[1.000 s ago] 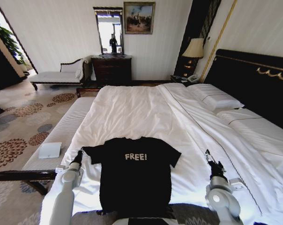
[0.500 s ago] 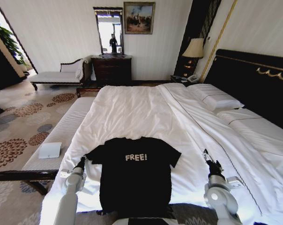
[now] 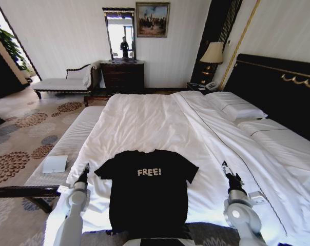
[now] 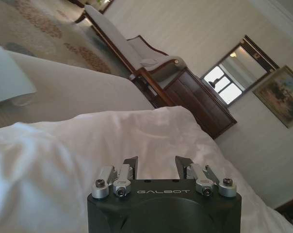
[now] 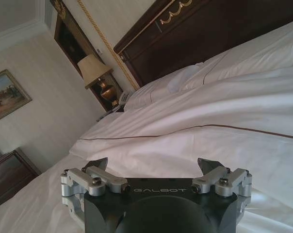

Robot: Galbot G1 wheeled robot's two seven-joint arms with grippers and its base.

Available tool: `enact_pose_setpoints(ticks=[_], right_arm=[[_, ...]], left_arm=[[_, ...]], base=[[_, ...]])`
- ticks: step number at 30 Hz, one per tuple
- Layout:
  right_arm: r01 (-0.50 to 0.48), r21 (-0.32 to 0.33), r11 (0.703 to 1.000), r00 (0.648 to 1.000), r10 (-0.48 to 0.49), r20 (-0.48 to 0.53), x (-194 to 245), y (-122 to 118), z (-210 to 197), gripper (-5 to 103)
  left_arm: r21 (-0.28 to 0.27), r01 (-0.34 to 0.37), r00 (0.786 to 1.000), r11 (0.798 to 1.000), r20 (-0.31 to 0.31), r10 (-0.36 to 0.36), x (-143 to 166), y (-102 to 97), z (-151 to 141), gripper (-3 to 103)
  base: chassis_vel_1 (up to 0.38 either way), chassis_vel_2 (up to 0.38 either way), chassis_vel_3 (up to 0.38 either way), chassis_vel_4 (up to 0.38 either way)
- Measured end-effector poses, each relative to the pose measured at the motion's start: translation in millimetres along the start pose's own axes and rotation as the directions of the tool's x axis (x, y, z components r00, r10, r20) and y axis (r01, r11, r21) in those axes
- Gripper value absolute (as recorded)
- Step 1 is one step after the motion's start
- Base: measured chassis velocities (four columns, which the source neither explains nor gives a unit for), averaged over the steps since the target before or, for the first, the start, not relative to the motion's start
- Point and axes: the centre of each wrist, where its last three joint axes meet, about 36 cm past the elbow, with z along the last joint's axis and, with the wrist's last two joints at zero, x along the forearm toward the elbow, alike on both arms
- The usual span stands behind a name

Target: Fold the clothes on the bed.

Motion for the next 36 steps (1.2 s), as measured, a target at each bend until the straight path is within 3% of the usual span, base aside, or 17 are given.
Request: enact_pose_setpoints(ticks=[2,3,4,6,8,9,10,13,17,26,27,31,33,34,36], right_arm=[[-0.001,0.0,1.0,1.0,0.001,0.006,1,-1,-4,100],[-0.001,0.0,1.0,1.0,0.001,0.006,1,-1,-4,100],[-0.003,0.0,1.0,1.0,0.003,0.007,2,-1,-5,100],[-0.007,0.0,1.0,1.0,0.007,0.012,3,-2,-8,100],[-0.007,0.001,1.0,1.0,0.007,0.013,3,-2,-8,100],[-0.01,0.001,1.0,1.0,0.01,0.014,3,-2,-9,100],[-0.012,0.001,1.0,1.0,0.012,0.014,3,-2,-9,100],[-0.019,0.0,1.0,1.0,0.019,0.015,3,-3,-9,100],[-0.028,-0.001,1.0,0.999,0.028,0.015,4,-5,-8,100],[-0.048,-0.001,0.999,0.999,0.048,0.01,5,-7,-2,100],[-0.051,0.0,0.999,0.999,0.051,0.008,6,-7,-1,100],[-0.056,-0.001,0.998,0.998,0.056,0.006,7,-6,1,100],[-0.059,0.001,0.998,0.998,0.059,0.005,8,-7,1,100],[-0.063,0.004,0.998,0.998,0.063,0.003,9,-8,2,100],[-0.068,0.007,0.998,0.998,0.068,0.0,11,-9,4,100]], left_arm=[[-0.07,-0.022,0.997,0.997,-0.078,0.016,-25,-22.5,-5,58],[-0.07,-0.022,0.997,0.997,-0.078,0.016,-25,-22.5,-5,58],[-0.093,-0.024,0.993,0.995,-0.116,0.013,-35,-29.0,-2,58],[-0.132,-0.042,0.977,0.99,-0.213,0.013,-63,-49.5,11,69],[-0.137,-0.045,0.972,0.99,-0.236,0.011,-68,-53.8,14,69],[-0.148,-0.049,0.957,0.988,-0.291,0.004,-84,-63.2,23,80],[-0.153,-0.051,0.949,0.987,-0.316,0.0,-91,-67.2,27,80],[-0.176,-0.07,0.911,0.982,-0.412,-0.009,-126,-82.5,41,96],[-0.216,-0.072,0.886,0.974,-0.462,-0.037,-145,-84.2,51,100],[-0.242,-0.065,0.87,0.968,-0.489,-0.064,-147,-79.6,60,100],[-0.247,-0.061,0.86,0.967,-0.504,-0.074,-144,-78.1,60,100],[-0.224,-0.064,0.851,0.972,-0.522,-0.064,-139,-78.1,54,100],[-0.211,-0.067,0.865,0.975,-0.499,-0.048,-139,-77.6,49,100],[-0.187,-0.081,0.893,0.979,-0.45,-0.012,-136,-76.1,43,100],[-0.158,-0.114,0.923,0.981,-0.383,0.045,-130,-72.2,33,100]], base=[[0.0,0.0,0.0,0.0],[0.0,0.0,0.0,0.0],[0.0,0.0,0.0,0.0],[0.0,0.0,0.0,0.0],[0.0,0.0,0.0,0.0],[0.0,0.0,0.0,0.0],[0.0,0.0,0.0,0.0],[0.0,0.0,0.0,0.0],[0.0,0.0,0.0,0.0],[0.0,0.0,0.0,0.0],[0.0,0.0,0.0,0.0],[0.0,0.0,0.0,0.0],[0.0,0.0,0.0,0.0],[0.0,0.0,0.0,0.0],[0.0,0.0,0.0,0.0]])
